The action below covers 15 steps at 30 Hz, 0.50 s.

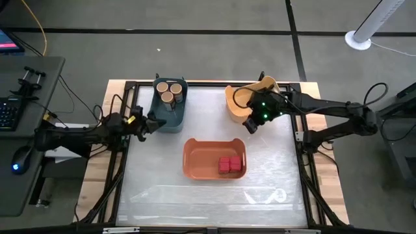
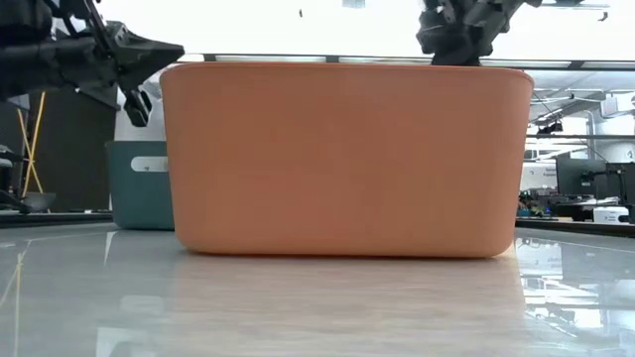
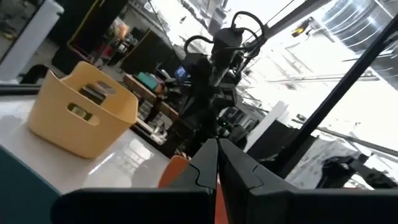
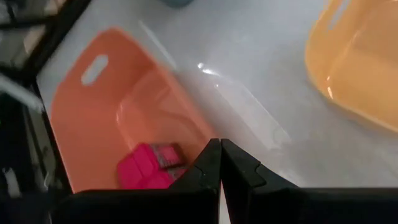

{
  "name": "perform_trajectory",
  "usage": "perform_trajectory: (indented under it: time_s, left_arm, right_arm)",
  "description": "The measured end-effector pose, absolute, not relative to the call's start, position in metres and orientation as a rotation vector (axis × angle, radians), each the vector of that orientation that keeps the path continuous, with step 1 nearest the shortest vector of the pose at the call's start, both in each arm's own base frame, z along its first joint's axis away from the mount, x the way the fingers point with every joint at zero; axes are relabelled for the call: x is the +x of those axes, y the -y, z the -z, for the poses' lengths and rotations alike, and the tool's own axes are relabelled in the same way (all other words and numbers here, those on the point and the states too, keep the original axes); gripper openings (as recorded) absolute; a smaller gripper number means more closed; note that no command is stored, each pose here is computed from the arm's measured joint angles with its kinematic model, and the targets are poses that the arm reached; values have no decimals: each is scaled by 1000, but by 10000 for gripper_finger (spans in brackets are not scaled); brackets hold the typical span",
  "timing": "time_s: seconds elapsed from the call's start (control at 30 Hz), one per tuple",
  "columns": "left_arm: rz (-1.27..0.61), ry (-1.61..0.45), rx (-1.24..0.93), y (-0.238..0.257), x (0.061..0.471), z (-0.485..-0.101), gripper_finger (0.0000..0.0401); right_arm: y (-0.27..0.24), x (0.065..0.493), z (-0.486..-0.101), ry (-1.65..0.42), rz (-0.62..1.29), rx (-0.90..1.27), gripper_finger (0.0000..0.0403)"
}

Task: Sort spices by type
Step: Return to Home Position

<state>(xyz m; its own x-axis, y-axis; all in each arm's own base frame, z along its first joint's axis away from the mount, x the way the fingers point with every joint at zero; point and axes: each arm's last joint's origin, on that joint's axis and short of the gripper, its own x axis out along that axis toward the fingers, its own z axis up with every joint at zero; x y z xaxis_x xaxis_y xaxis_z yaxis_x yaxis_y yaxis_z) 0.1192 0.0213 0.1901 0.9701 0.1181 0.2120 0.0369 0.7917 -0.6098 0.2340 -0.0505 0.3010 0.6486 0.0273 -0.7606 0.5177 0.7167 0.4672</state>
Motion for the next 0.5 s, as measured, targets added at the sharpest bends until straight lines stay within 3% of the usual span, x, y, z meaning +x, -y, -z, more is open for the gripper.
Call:
perform_trajectory:
  time_s: [0.27,0.5]
  left_arm:
    - [3,221,-668,-18,120,-189,0]
    - [1,221,-667,-18,120,-189,0]
  right_arm:
    - [17,199,-285,-792,162,658,0]
    - [-9,146,-260,-536,37,710,0]
